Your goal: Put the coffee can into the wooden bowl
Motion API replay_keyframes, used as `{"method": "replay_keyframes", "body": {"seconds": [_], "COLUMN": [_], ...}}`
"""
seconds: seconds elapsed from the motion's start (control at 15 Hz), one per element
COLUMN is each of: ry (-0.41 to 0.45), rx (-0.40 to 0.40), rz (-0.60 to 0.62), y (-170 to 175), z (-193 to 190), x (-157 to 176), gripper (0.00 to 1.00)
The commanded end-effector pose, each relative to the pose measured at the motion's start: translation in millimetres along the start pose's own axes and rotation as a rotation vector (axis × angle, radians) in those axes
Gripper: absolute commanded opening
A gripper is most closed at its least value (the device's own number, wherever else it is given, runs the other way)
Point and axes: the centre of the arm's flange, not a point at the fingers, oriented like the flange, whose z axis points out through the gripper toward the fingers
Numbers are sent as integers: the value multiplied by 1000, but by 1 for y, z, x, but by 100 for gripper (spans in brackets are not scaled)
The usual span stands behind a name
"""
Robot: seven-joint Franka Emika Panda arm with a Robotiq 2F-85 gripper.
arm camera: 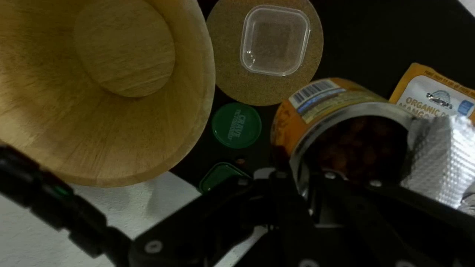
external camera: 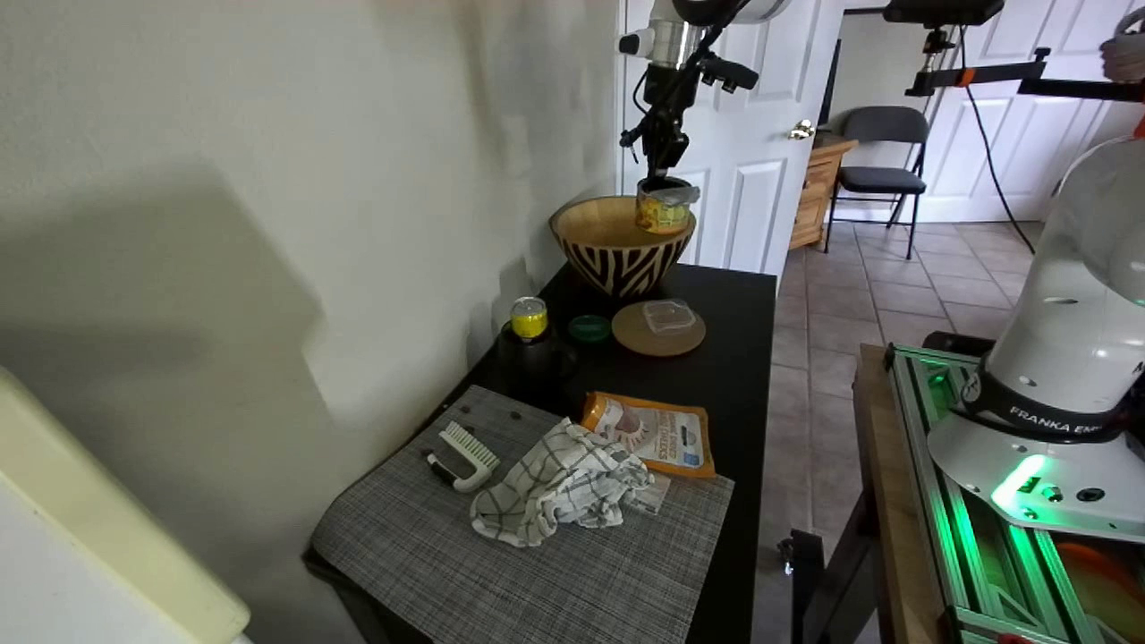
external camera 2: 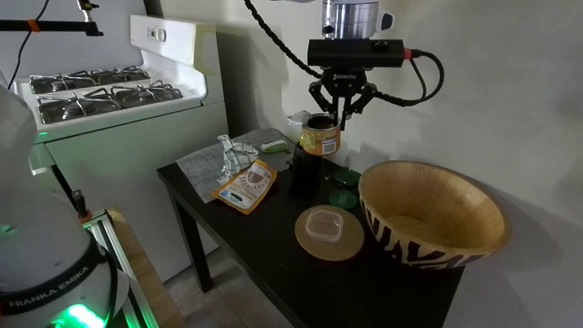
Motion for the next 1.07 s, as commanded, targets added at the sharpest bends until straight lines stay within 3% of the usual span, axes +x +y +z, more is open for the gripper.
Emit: {"method": "replay_keyframes", "body": {"seconds": [0.0, 0.53, 1.0], "ry": [11, 41, 18], "rx": [11, -79, -151], "rz": [189, 606, 972], "y": [38, 150, 232], "z": [3, -1, 69], "x": [-5, -74, -76], "gripper": [3, 3, 3]}}
